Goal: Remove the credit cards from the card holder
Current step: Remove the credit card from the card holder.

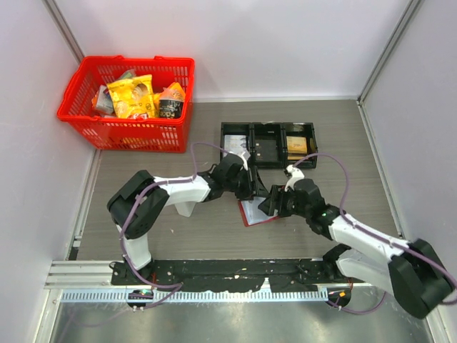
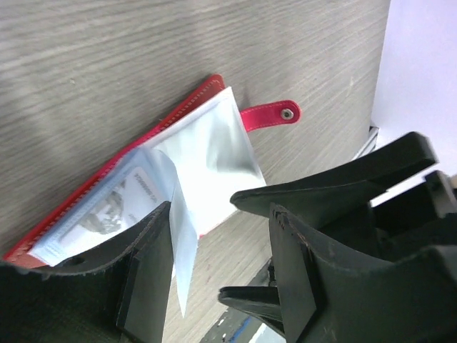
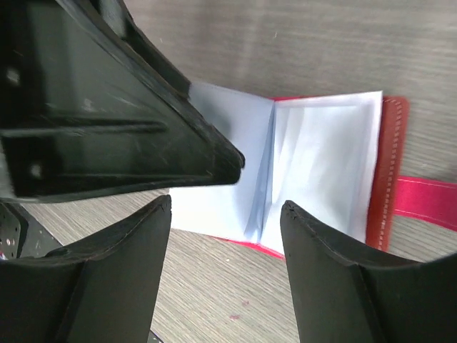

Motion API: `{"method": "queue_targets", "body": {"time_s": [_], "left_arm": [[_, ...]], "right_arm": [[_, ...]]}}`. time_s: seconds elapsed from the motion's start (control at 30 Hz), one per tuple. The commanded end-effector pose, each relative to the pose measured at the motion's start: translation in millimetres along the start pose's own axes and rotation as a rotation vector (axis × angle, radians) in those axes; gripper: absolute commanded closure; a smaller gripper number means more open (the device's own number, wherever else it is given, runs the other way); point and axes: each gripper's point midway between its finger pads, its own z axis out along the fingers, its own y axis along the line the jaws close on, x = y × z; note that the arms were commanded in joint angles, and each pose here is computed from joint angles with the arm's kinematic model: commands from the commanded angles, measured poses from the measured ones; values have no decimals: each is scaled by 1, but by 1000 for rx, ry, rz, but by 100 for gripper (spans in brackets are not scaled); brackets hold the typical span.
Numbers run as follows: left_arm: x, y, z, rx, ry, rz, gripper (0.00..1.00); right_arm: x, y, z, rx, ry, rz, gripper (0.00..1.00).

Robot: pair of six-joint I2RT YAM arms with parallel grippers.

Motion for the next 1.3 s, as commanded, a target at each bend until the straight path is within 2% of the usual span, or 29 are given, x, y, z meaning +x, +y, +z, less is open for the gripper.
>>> {"method": "queue_targets", "body": {"time_s": [0.0,0.2,0.43,0.53,0.7,0.97,1.07,1.27], "left_arm": [[-5,-49,-1,115,-13,17,43],[2,-56,23,109,4,-14,43],[-11,-49,48,77,-10,-46,40],[-29,-55,32,92,-59,-37,39],[-54,-49,-14,14,-199,40,39],[-46,-9,-64,-114,-318,48,45],[-33,0,-68,-127,-296,47,51],[-6,17,-50,-177,-210,71,57]], "right_arm": [[-26,-7,-19,75,-140,-28,33],[-38,-8,-43,104,-217,-31,33],[-22,-1,-44,52,-159,-15,34],[-16,3,-39,20,-126,-8,39],[-13,15,-27,-55,-105,22,50],[-10,19,-2,-87,-47,71,61],[-9,13,7,-68,-33,91,63],[-2,4,20,-72,6,153,64]]}}
